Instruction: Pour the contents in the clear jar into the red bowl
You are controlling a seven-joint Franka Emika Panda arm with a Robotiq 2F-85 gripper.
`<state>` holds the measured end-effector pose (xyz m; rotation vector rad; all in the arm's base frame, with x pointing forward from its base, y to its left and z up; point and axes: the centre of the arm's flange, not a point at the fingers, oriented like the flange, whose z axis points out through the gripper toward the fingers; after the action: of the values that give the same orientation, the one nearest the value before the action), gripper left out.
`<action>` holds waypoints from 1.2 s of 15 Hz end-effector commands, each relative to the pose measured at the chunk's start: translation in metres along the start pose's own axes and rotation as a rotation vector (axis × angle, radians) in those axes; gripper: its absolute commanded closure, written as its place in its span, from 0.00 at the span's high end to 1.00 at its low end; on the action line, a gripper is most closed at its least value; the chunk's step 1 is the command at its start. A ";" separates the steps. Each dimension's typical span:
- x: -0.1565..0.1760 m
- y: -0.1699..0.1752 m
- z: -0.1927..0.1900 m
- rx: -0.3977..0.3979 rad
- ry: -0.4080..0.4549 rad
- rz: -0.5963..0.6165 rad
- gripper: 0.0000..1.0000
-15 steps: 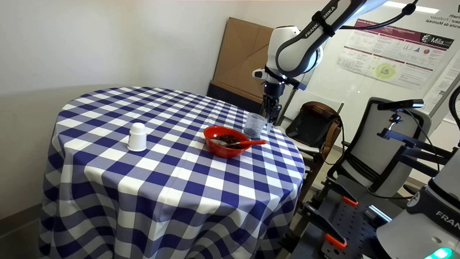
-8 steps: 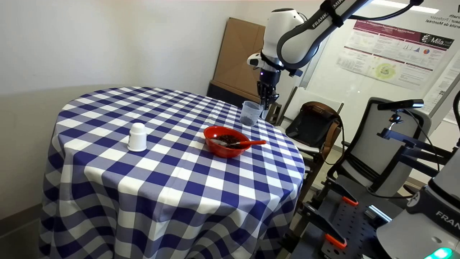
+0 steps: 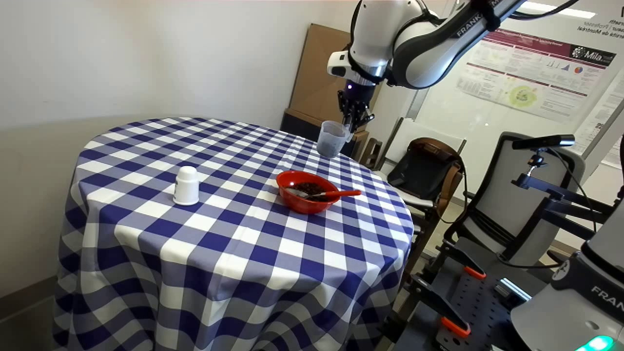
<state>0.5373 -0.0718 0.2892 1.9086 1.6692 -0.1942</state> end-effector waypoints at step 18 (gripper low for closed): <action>0.086 -0.120 -0.052 -0.733 -0.217 -0.363 0.12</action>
<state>0.4459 0.0324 0.2574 1.1198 1.6707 0.0447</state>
